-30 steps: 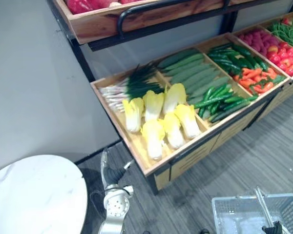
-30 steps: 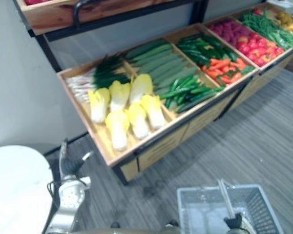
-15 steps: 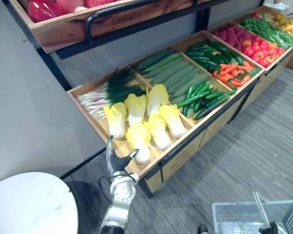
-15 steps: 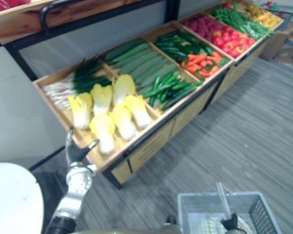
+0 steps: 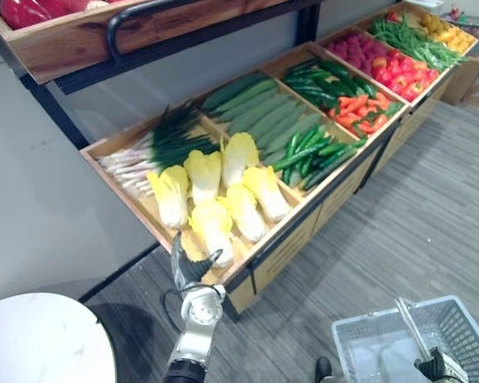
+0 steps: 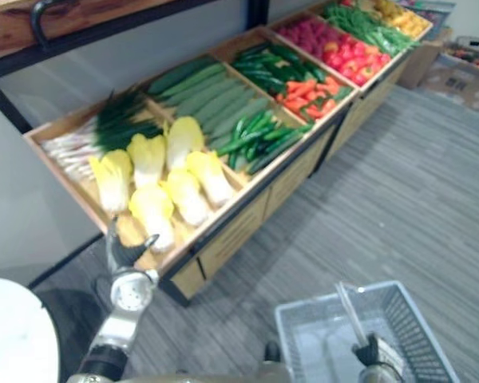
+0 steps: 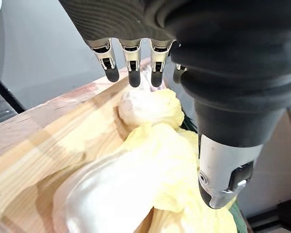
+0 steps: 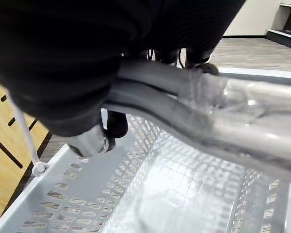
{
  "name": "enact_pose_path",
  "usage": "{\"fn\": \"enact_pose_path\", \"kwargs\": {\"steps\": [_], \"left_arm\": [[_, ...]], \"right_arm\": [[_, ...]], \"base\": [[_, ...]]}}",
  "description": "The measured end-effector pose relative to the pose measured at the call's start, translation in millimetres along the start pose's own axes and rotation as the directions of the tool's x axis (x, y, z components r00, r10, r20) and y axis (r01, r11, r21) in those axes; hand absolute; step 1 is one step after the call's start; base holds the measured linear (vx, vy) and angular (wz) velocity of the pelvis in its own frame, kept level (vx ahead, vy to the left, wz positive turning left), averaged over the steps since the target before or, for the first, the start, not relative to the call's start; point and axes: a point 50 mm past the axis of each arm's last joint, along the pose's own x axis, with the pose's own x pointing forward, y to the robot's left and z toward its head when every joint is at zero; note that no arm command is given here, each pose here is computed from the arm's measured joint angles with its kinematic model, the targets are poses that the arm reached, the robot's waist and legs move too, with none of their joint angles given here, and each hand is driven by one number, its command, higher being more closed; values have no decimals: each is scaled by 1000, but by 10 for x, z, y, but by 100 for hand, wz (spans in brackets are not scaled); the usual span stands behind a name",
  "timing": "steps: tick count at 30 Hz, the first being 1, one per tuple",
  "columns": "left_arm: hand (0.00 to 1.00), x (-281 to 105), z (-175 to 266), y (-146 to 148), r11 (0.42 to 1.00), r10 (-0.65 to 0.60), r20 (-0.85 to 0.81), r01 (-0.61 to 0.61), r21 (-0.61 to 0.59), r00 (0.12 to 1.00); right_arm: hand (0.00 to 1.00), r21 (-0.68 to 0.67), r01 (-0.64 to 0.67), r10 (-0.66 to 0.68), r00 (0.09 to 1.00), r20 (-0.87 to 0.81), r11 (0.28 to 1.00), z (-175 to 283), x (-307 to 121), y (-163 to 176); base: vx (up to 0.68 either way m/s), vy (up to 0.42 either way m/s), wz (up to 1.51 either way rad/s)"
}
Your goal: Pick vegetable in the basket
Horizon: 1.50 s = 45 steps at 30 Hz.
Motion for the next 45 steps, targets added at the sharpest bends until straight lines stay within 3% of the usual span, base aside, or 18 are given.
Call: {"fn": "enact_pose_path", "kwargs": {"steps": [24,29,45], "left_arm": [[0,111,-88,-134,999,26,-99,-23,25,995],[0,71,-127,-182,999,24,-167,-31,-37,986],[0,321,-115,-225,964,185,-350,-239,-118,918]], "right_arm": [[100,-12,47,-46,994,96,999,208,20,-43],[100,-15,63,-61,993,103,998,221,18,-46],[100,-72,128,-113,976,186,989,304,115,-255]], "base": [[-10,-29,-7],[-5,-32,-4],[-17,-46,-11]]}}
